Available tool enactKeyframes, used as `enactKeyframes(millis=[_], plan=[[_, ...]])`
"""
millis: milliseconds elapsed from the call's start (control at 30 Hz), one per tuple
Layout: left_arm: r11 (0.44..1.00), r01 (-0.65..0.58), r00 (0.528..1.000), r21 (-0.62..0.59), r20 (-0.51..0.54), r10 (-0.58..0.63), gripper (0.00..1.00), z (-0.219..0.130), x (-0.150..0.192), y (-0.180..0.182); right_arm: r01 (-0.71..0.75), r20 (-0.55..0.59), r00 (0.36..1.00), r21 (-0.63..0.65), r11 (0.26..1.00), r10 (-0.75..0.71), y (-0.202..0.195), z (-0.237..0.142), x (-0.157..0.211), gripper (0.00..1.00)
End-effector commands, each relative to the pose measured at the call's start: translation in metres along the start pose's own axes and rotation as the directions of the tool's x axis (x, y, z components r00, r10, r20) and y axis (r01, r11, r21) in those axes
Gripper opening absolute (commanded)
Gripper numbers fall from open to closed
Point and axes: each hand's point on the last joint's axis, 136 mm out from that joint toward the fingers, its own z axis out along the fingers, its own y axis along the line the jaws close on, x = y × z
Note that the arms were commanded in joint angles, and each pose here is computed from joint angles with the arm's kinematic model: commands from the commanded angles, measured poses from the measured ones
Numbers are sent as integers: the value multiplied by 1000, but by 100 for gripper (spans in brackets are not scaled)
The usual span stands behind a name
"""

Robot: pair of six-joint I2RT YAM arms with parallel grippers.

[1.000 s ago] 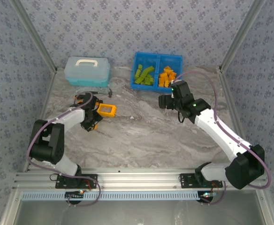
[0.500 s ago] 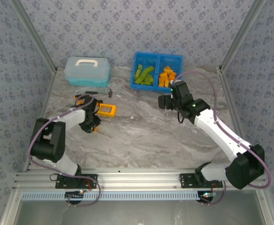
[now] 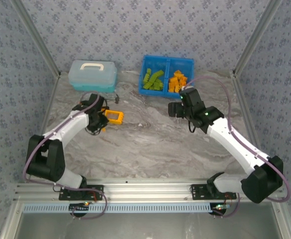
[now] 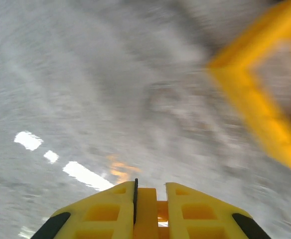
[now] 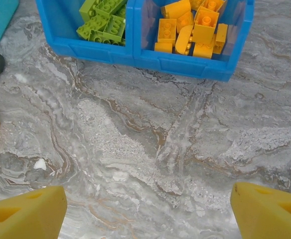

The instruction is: Sort the legos into containers by color

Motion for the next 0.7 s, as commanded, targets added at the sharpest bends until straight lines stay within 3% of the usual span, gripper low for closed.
enactKeyframes(millis=[0, 133, 300, 433, 567, 667], plan=[[980, -90, 994, 176, 82, 76, 5, -43, -7, -86, -89, 48, 995, 30, 996, 88, -13, -26, 2, 89], [946, -200, 967, 255, 207, 149, 3, -61, -17, -187, -164, 91, 983, 41, 986, 160, -29, -47, 16, 90], [892, -290, 921, 347, 353, 162, 0, -43, -25, -307, -242, 148, 961, 54, 969, 232, -53, -79, 31, 92], [845, -346, 896, 408, 411, 169, 0, -11, -26, -374, -284, 170, 947, 43, 958, 273, -64, -96, 42, 92], [744, -387, 896, 545, 414, 163, 0, 6, -15, -425, -314, 163, 939, 46, 948, 303, -71, -103, 55, 92], [670, -450, 865, 591, 475, 162, 0, 3, -10, -447, -317, 158, 939, 54, 947, 305, -75, -105, 60, 93]])
